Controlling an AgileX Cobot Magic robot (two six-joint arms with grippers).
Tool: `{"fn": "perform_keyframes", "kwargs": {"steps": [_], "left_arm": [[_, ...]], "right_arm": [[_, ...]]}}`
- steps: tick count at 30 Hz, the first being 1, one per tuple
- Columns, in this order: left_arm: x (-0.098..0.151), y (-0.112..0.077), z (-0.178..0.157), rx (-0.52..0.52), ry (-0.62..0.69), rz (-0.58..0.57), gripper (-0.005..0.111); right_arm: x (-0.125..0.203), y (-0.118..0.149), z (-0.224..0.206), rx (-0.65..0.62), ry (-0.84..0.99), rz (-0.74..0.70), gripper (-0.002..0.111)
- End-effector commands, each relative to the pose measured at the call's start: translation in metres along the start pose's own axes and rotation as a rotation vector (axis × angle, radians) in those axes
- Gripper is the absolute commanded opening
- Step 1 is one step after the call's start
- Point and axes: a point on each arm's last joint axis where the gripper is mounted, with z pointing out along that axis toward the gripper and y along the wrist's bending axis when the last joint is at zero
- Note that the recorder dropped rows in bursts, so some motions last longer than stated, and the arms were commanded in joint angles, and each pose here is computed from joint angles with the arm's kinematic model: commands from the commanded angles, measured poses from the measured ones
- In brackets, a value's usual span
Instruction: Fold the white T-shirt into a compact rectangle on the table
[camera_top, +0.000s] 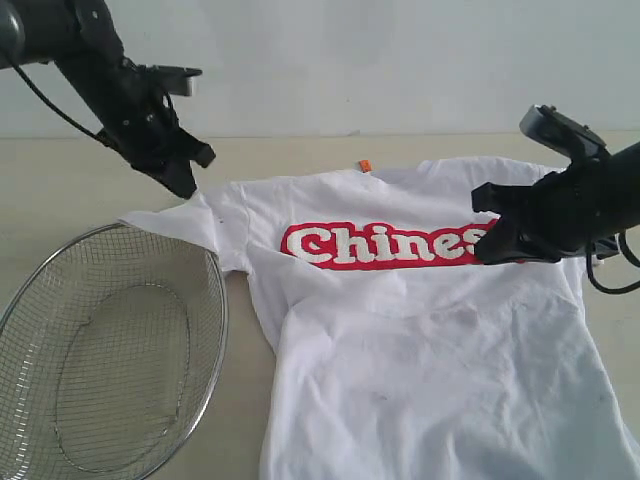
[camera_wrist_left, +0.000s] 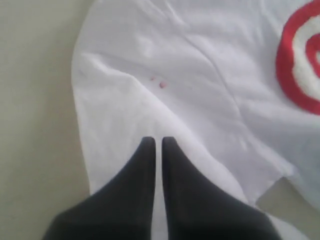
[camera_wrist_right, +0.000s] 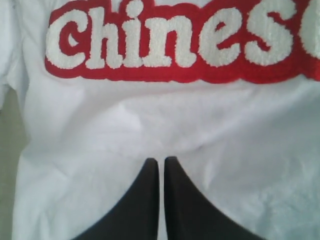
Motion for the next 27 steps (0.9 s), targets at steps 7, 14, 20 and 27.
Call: {"fn": "perform_keyframes", "kwargs": {"steps": [7,14,20,27], "left_arm": [[0.041,0.026,-0.13,0.107,-0.171,-0.26,0.005],[0.1,0.017,-0.157,0.014,-0.177,-0.325,0.005],[0.136,-0.002,-0.16,-0.019,-0.202,-0.355,0.005],[0.162,-0.015,-0.151,-0.008,-0.166,-0.36,0.005]], "right_arm": [[0.025,0.076,0.041,-0.171,0.092,-0.225,0.0],[0.046,0.129,0.079,-0.193,0.16,-0.311,0.0],[0.051,0.159,0.097,-0.23,0.186,-0.348,0.0],[0.057,0.183,0.118,-0.254,0.214,-0.358,0.0]]}}
